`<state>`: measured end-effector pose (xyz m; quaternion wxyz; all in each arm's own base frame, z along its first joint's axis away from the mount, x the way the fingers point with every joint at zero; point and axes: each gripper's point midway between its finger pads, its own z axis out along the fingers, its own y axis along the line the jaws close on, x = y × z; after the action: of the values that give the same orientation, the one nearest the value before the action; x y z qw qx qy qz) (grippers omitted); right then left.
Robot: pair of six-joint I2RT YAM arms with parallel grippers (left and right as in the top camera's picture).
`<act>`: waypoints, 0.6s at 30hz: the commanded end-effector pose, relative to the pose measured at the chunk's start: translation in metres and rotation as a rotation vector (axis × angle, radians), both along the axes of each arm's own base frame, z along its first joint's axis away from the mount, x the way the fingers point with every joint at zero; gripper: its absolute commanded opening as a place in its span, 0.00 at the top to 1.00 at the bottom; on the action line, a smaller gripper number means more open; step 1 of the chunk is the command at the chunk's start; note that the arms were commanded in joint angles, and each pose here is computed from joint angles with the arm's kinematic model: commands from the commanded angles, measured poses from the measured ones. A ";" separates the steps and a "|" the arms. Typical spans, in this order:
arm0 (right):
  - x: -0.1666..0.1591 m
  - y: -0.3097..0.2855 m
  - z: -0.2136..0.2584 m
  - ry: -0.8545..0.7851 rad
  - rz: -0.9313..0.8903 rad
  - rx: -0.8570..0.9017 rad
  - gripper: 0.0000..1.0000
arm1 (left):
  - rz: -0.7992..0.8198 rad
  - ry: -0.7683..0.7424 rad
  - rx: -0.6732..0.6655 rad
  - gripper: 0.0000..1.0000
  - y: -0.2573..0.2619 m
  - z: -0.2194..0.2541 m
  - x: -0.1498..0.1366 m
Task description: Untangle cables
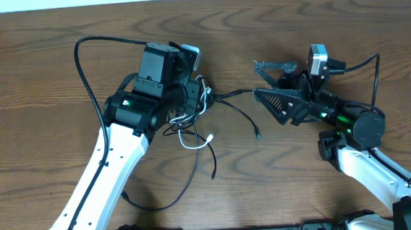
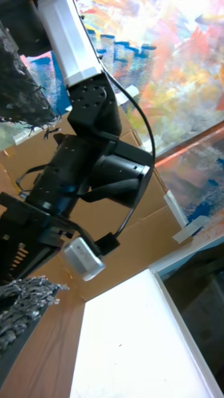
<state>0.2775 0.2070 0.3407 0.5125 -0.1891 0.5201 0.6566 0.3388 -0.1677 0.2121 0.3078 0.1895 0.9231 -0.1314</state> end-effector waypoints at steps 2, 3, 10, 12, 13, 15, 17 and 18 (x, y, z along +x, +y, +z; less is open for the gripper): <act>0.006 0.000 -0.011 0.010 -0.008 -0.058 0.19 | -0.024 -0.043 -0.072 0.93 -0.012 0.013 0.007; 0.011 0.000 -0.017 0.031 -0.018 -0.072 0.18 | -0.044 -0.047 -0.098 0.93 -0.018 0.016 0.006; 0.039 0.002 -0.061 0.121 -0.124 -0.195 0.24 | -0.232 -0.103 -0.317 0.93 -0.061 0.051 0.001; 0.035 0.008 -0.063 0.051 -0.122 -0.232 0.24 | -0.251 -0.121 -0.344 0.92 -0.065 0.057 0.002; 0.033 0.011 -0.065 0.033 -0.120 -0.244 0.23 | -0.244 -0.128 -0.354 0.93 -0.066 0.060 0.003; 0.030 0.017 -0.068 -0.013 -0.118 -0.272 0.22 | -0.238 -0.143 -0.367 0.93 -0.067 0.064 0.006; 0.029 0.022 -0.075 -0.051 -0.126 -0.312 0.23 | -0.227 -0.147 -0.383 0.92 -0.068 0.067 0.008; 0.030 0.024 -0.080 -0.052 -0.136 -0.333 0.23 | -0.218 -0.145 -0.394 0.93 -0.068 0.068 0.009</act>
<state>0.3078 0.2249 0.2624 0.4883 -0.2029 0.6324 0.5661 0.3501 -0.2304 0.2721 0.3904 0.2442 0.8356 -0.2995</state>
